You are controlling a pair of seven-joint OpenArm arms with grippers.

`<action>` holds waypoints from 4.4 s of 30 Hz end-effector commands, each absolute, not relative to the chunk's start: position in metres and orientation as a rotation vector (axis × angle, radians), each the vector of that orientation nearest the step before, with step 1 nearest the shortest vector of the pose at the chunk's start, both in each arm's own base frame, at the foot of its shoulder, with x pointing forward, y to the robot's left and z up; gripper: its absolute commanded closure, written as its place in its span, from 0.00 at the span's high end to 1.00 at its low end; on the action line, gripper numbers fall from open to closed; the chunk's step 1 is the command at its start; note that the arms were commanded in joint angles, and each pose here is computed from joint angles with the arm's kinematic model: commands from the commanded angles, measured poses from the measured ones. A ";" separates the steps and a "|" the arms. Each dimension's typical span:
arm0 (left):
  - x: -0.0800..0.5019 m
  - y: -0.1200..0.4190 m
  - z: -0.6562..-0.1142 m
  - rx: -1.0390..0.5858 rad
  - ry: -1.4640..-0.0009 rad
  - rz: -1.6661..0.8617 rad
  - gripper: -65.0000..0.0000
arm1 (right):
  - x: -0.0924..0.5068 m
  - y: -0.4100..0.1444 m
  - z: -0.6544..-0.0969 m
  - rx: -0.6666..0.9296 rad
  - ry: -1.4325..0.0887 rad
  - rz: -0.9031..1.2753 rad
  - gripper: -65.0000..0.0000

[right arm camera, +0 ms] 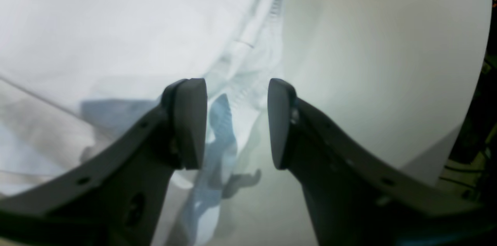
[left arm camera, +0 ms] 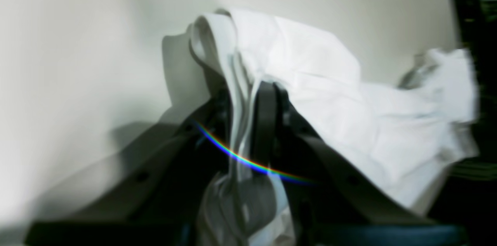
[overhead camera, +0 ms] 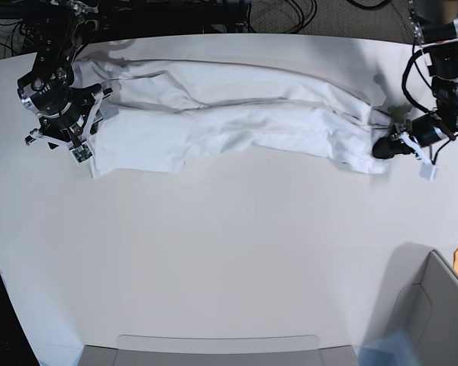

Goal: Fold the T-shirt properly
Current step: 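Release the hem and reposition the left gripper on the folded shirt's end, then push the strip's end with the left gripper toward the right gripper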

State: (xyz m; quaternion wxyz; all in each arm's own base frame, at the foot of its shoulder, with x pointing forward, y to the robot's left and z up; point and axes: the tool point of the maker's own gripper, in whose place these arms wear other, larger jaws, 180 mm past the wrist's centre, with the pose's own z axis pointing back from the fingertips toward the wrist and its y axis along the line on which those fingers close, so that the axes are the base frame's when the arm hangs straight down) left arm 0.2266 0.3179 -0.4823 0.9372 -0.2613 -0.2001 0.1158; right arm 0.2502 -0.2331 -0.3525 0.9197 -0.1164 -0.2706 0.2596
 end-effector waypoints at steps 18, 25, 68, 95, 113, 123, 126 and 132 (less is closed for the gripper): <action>0.125 0.399 -0.488 -0.099 0.120 0.066 0.00 | 0.256 -0.220 -0.344 -0.216 -0.610 0.531 0.40; 0.149 0.407 -0.431 0.009 -0.033 0.012 0.00 | 0.257 -0.220 -0.344 -0.216 -0.612 0.531 0.40; 0.217 0.068 -0.365 -0.438 -0.355 0.354 0.00 | 0.261 -0.221 -0.342 -0.224 -0.615 0.536 0.40; 0.229 0.040 -0.353 -0.529 -0.305 0.588 0.00 | 0.260 -0.219 -0.344 -0.219 -0.611 0.539 0.40; 0.217 0.001 -0.350 -0.565 -0.225 0.572 0.05 | 0.259 -0.218 -0.345 -0.211 -0.610 0.538 0.40; 0.211 -0.001 -0.363 -0.544 -0.179 0.575 0.05 | 0.255 -0.219 -0.348 -0.214 -0.598 0.540 0.40; 0.209 -0.007 -0.363 -0.549 -0.173 0.552 0.05 | 0.254 -0.218 -0.349 -0.212 -0.595 0.539 0.40; 0.211 0.004 -0.365 -0.522 -0.187 0.555 0.05 | 0.254 -0.218 -0.348 -0.208 -0.598 0.539 0.40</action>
